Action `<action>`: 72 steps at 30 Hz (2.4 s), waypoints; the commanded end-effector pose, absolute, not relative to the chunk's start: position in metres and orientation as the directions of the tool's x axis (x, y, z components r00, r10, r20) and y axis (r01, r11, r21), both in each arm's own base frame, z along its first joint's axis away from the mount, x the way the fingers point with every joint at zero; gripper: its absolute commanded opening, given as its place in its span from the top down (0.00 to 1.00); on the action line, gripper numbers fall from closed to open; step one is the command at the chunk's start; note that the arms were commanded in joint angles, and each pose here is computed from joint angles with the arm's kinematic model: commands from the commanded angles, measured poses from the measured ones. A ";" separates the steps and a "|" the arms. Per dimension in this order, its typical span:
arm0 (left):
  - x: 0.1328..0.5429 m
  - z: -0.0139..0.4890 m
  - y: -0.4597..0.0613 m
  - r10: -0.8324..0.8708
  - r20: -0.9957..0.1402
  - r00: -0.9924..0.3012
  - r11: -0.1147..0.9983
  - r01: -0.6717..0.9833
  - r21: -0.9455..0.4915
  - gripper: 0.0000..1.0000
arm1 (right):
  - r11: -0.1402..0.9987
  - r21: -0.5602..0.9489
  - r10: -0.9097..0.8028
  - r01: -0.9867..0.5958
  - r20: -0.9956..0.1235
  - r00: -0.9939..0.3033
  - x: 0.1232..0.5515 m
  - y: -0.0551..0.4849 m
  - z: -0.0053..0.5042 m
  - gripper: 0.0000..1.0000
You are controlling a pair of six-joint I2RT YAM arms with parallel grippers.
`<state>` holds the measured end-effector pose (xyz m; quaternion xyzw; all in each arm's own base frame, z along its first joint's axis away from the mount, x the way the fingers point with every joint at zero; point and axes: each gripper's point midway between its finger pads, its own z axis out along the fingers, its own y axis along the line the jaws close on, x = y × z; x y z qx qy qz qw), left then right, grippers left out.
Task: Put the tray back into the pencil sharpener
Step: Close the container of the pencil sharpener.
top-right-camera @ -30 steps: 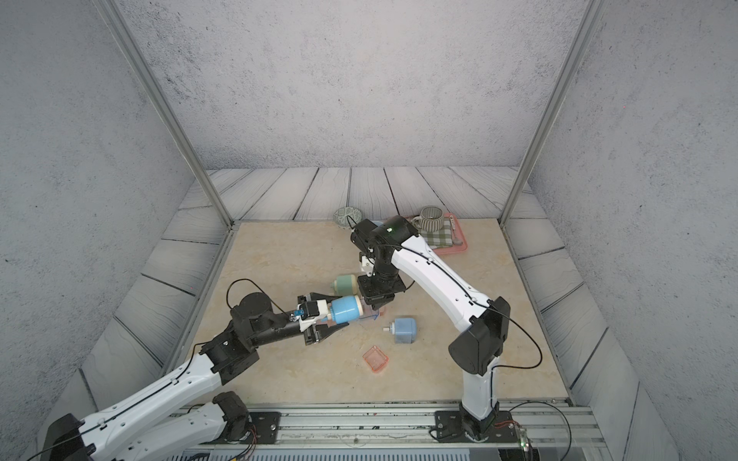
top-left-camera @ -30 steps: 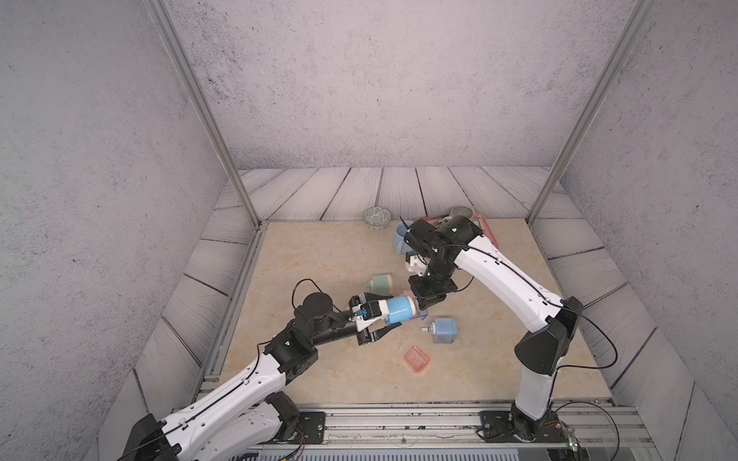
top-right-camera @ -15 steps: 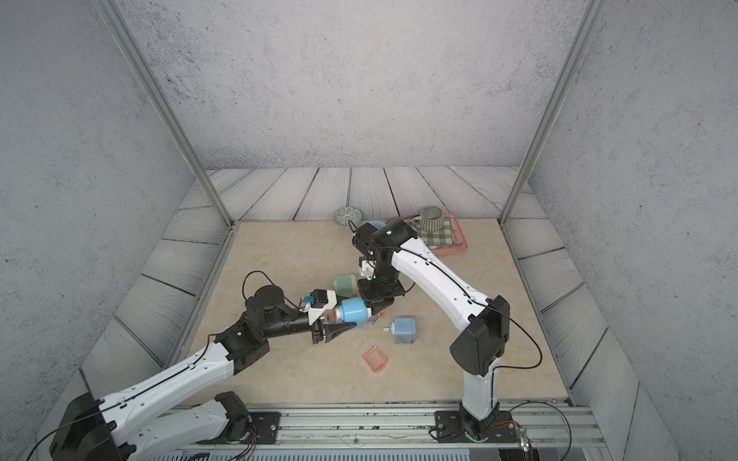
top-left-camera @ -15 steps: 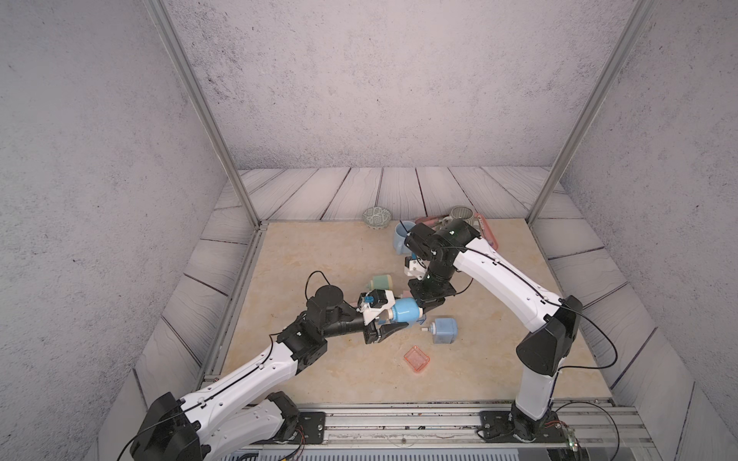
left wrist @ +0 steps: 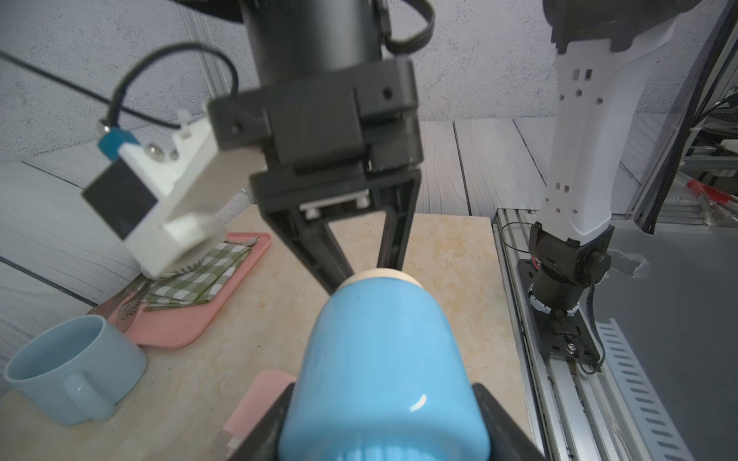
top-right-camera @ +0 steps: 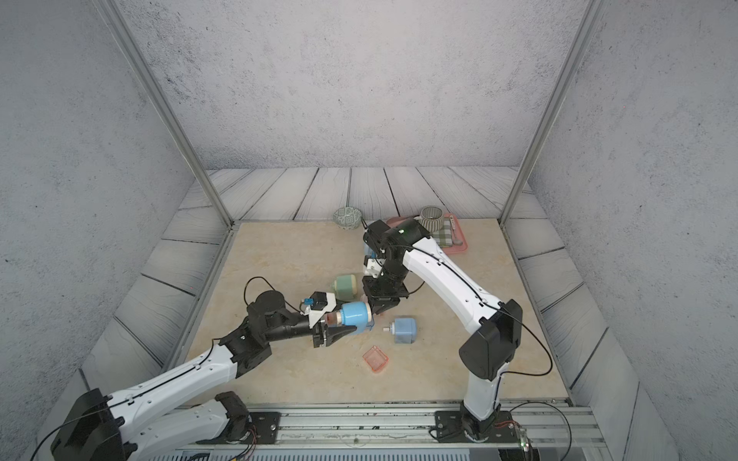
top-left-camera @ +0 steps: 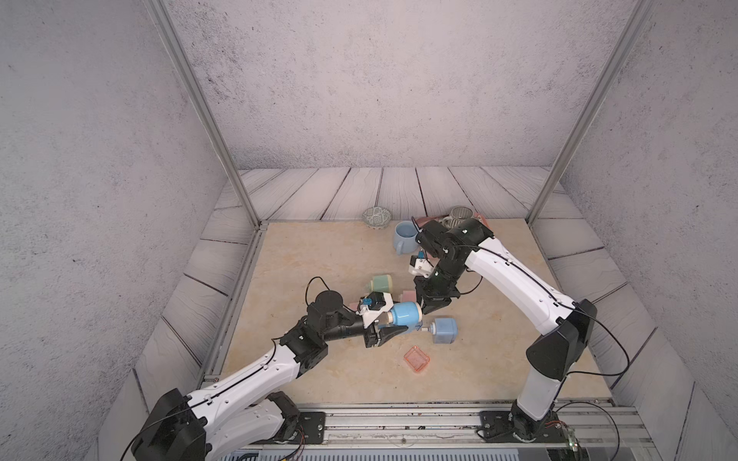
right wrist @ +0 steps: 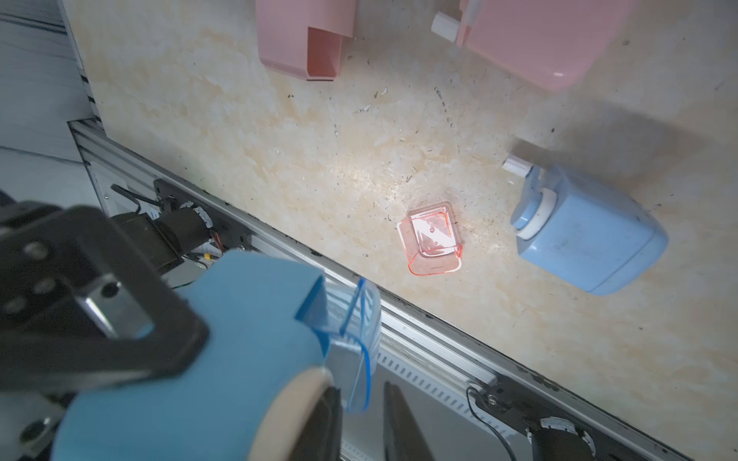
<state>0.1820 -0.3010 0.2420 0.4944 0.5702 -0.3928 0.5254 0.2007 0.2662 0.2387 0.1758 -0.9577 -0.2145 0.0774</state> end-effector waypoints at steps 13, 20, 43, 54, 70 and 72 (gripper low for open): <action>0.177 0.248 -0.280 0.089 -0.994 0.068 0.288 0.953 0.091 1.00 | 0.875 0.454 -0.213 -0.171 0.041 -0.976 0.204 0.225 0.222 0.89; 0.177 0.259 -0.280 0.056 -0.996 0.069 0.292 0.953 0.083 1.00 | 0.829 0.538 -0.216 -0.155 0.053 -0.975 0.199 0.260 0.208 0.91; 0.185 0.261 -0.286 0.031 -0.998 0.057 0.303 0.951 0.064 1.00 | 0.692 0.713 -0.206 -0.119 0.037 -0.978 0.201 0.302 0.229 0.89; 0.170 0.251 -0.283 0.084 -0.991 0.101 0.242 0.963 0.118 1.00 | 0.754 0.488 -0.341 -0.440 -0.281 -0.897 0.220 0.230 0.256 0.56; 0.143 0.265 -0.296 0.074 -0.989 0.131 0.034 0.990 0.134 1.00 | 0.021 0.072 -0.637 -0.997 -0.768 -0.069 0.132 0.243 0.290 0.25; 0.142 0.267 -0.298 0.066 -0.989 0.129 0.026 0.991 0.131 1.00 | 0.005 0.047 -0.680 -0.999 -0.732 -0.038 0.132 0.245 0.277 0.24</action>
